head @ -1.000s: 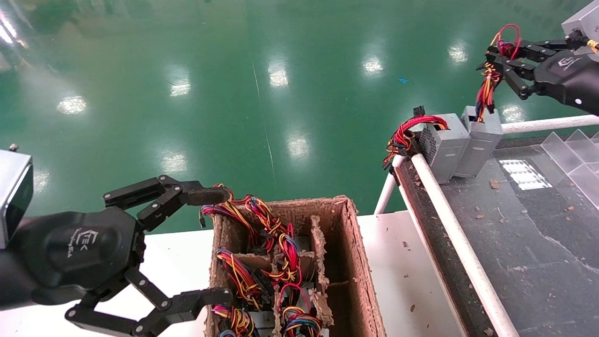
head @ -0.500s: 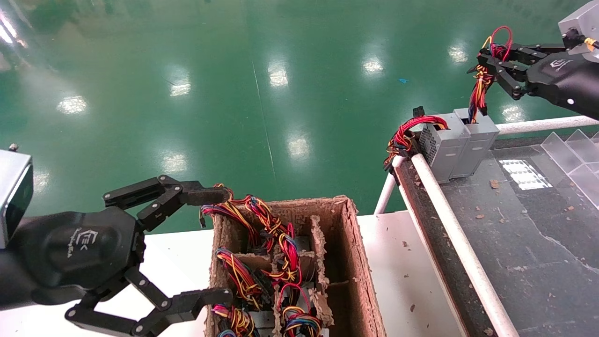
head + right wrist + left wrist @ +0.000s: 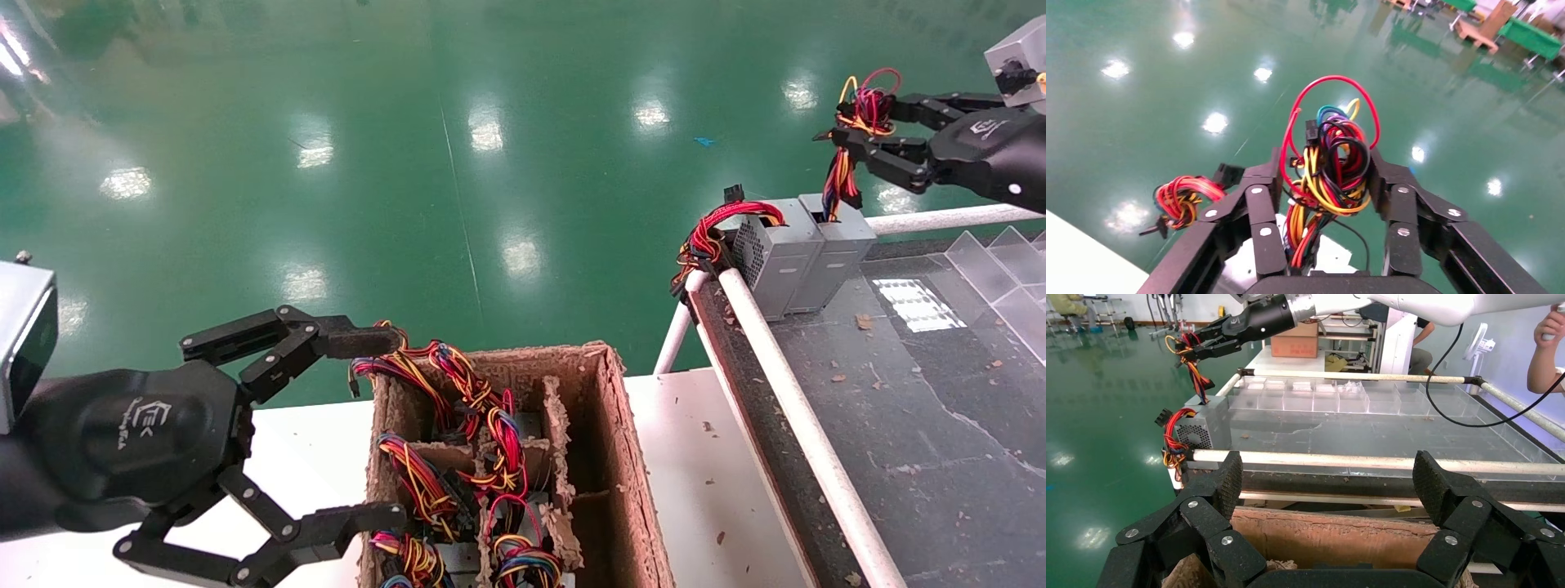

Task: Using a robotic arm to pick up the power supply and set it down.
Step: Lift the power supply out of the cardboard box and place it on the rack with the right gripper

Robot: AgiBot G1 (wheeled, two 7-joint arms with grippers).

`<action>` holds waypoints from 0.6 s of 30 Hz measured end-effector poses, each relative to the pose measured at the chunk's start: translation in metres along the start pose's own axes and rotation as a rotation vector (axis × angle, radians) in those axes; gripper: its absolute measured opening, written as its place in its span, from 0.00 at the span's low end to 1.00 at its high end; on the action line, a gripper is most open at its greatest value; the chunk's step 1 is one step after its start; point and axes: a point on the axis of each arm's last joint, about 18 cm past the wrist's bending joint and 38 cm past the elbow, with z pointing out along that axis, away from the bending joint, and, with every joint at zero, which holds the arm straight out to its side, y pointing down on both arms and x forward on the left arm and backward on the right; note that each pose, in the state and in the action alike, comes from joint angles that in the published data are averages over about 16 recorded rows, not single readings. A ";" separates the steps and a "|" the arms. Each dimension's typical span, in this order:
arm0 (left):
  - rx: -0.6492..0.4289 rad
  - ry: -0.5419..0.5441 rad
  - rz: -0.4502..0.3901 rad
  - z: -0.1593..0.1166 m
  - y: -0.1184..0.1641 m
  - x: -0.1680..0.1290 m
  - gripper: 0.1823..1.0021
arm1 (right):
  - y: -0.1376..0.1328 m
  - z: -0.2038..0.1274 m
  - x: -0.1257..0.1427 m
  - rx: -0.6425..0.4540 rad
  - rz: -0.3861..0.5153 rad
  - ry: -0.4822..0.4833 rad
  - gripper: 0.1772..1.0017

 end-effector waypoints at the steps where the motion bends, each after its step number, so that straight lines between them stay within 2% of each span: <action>1: 0.000 0.000 0.000 0.000 0.000 0.000 1.00 | 0.000 -0.001 0.000 0.001 0.006 -0.002 0.36; 18: 0.000 0.000 0.000 0.000 0.000 0.000 1.00 | -0.006 -0.011 0.006 0.081 0.071 -0.011 0.75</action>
